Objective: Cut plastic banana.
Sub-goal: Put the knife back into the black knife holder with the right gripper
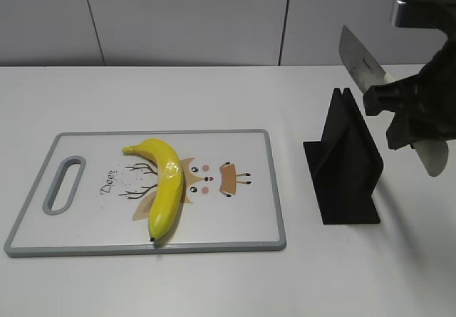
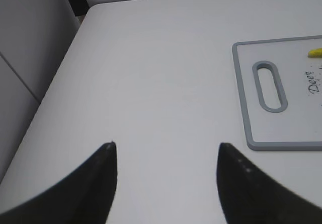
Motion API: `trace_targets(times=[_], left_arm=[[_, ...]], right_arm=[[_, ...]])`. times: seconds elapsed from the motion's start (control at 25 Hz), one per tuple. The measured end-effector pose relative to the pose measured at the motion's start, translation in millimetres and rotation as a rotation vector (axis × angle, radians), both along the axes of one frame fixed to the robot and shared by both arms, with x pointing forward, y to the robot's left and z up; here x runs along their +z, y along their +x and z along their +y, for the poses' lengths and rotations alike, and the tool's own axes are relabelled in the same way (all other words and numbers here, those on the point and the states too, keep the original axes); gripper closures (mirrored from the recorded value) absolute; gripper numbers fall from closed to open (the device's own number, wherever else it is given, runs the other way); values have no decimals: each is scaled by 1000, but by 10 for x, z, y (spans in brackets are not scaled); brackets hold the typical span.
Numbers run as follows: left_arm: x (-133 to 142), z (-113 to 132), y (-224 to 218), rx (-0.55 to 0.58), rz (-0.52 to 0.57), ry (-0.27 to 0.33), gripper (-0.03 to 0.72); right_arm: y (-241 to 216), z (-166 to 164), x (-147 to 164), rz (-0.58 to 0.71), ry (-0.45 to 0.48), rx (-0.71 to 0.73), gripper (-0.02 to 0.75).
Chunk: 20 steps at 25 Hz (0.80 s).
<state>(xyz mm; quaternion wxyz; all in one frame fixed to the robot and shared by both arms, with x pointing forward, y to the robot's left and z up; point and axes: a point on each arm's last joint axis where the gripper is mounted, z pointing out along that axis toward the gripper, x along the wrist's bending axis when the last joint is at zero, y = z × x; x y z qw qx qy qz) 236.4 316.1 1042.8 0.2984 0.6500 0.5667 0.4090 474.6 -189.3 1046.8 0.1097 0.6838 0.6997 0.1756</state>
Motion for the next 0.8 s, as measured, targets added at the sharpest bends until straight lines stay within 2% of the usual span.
trace_targets(times=[0.28, 0.8], left_arm=[[1, 0, 0, 0, -1, 0, 113], [-1, 0, 2, 0, -1, 0, 113]], right_arm=[[-30, 14, 30, 6, 36, -8, 576], [99, 85, -334, 158, -36, -9, 576]])
